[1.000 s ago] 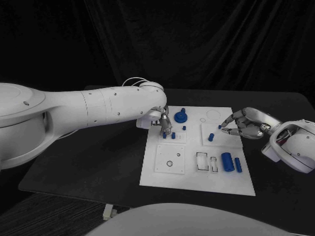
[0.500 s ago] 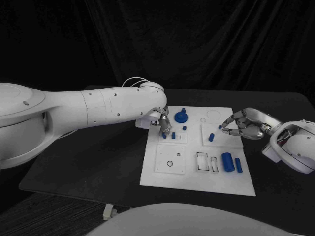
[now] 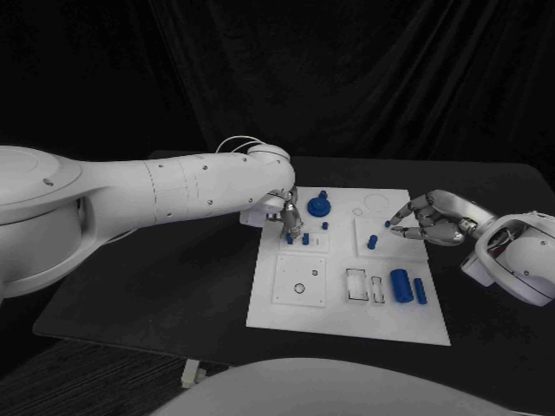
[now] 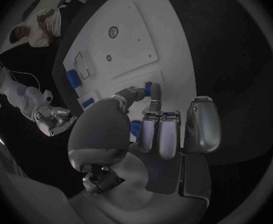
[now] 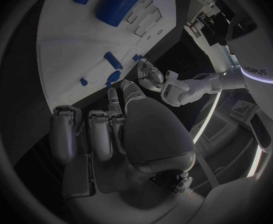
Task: Assemble the parts on the task board
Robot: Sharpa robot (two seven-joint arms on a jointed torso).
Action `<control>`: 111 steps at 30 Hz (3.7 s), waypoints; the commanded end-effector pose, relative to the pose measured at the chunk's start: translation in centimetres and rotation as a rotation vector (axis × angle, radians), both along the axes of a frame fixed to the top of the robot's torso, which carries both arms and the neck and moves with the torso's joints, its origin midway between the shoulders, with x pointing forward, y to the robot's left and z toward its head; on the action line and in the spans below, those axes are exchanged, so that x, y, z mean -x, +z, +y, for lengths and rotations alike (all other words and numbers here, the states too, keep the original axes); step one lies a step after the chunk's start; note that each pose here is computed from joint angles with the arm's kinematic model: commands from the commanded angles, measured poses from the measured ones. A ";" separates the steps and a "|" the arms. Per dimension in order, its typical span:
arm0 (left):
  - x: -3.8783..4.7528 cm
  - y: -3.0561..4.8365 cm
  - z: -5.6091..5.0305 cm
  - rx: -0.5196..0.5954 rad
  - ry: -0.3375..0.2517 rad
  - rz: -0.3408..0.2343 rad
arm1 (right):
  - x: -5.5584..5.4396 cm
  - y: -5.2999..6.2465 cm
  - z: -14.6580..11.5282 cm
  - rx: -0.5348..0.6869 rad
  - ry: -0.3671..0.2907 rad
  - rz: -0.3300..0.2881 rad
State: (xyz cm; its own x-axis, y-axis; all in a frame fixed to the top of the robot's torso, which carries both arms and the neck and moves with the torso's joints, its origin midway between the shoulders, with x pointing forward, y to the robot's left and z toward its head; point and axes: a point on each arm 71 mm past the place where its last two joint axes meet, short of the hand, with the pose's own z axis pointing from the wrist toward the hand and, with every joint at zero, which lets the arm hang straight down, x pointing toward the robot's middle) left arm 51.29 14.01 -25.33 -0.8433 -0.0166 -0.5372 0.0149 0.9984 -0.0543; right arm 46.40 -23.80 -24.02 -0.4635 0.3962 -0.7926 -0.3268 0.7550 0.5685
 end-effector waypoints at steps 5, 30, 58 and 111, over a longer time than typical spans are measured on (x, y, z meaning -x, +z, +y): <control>0.28 -0.45 -0.2 -0.024 0.012 0.028 | 0.1 -0.2 0.0 0.008 -0.010 0.012; 0.03 -0.52 -0.6 -0.039 -0.001 0.041 | 0.1 -0.2 0.0 0.011 -0.009 0.018; -0.02 -0.49 0.0 -0.071 -0.015 0.027 | 0.1 -0.4 -0.1 0.016 -0.012 0.025; 0.26 -1.26 -0.6 -0.057 -0.013 0.085 | 0.1 -0.5 0.0 0.023 -0.010 0.039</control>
State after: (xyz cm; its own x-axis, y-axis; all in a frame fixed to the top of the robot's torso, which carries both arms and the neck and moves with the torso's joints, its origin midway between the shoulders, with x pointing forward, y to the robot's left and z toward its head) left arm 51.76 13.45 -25.55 -0.8617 0.0132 -0.5073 0.0338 0.9989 -0.0314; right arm 46.35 -23.76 -24.29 -0.4808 0.3877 -0.7865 -0.3106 0.7635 0.5662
